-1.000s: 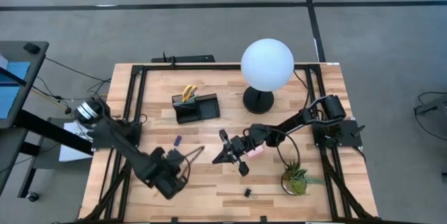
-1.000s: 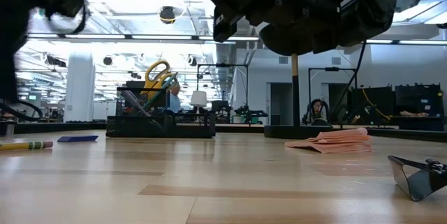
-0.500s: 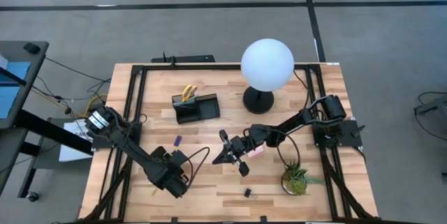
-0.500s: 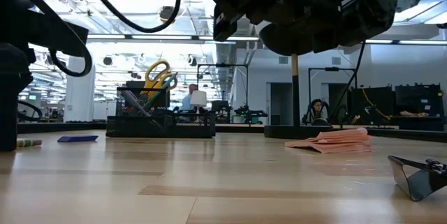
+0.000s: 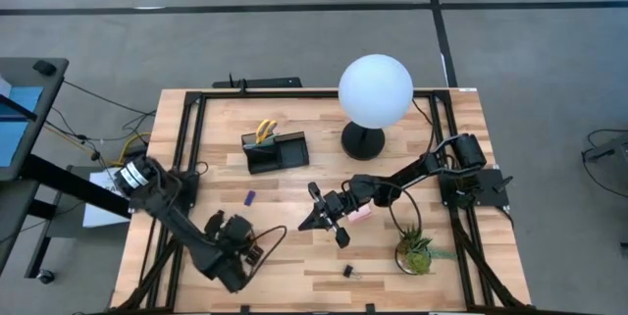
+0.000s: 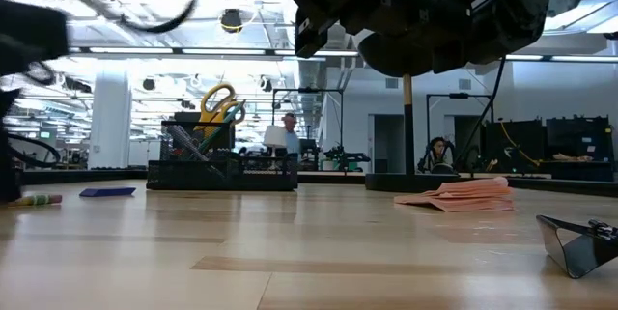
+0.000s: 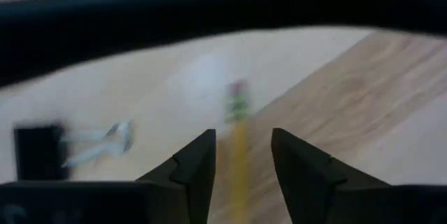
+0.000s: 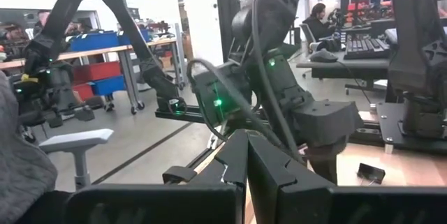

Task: Pick and place office supplies into organizer
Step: Put the yellow pencil into the black desk organizer

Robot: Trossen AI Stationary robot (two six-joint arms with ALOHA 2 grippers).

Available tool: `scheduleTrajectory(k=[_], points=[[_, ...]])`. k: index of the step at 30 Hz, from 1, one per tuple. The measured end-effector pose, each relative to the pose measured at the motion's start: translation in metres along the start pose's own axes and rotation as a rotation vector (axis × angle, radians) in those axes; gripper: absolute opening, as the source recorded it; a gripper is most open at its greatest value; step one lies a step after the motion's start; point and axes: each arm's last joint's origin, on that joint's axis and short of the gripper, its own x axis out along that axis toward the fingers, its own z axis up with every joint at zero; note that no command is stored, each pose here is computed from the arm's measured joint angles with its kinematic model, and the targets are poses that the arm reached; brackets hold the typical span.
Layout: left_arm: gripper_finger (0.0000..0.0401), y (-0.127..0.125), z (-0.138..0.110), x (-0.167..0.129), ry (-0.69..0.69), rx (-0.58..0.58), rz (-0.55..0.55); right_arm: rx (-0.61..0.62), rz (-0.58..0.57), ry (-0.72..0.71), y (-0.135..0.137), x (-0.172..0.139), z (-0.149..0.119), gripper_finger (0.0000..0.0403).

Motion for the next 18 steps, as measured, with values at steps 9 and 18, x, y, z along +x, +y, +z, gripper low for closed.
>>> scheduleTrajectory(k=[9, 18], points=[[0.0129, 0.021, -0.049, 0.013, -0.168, -0.128, -0.172, -0.001, -0.009, 0.000, -0.003, -0.001, 0.000, 0.0000], [0.0129, 0.009, -0.067, 0.026, -0.299, -0.089, -0.137, -0.002, -0.035, -0.002, -0.011, -0.004, 0.001, 0.0000]])
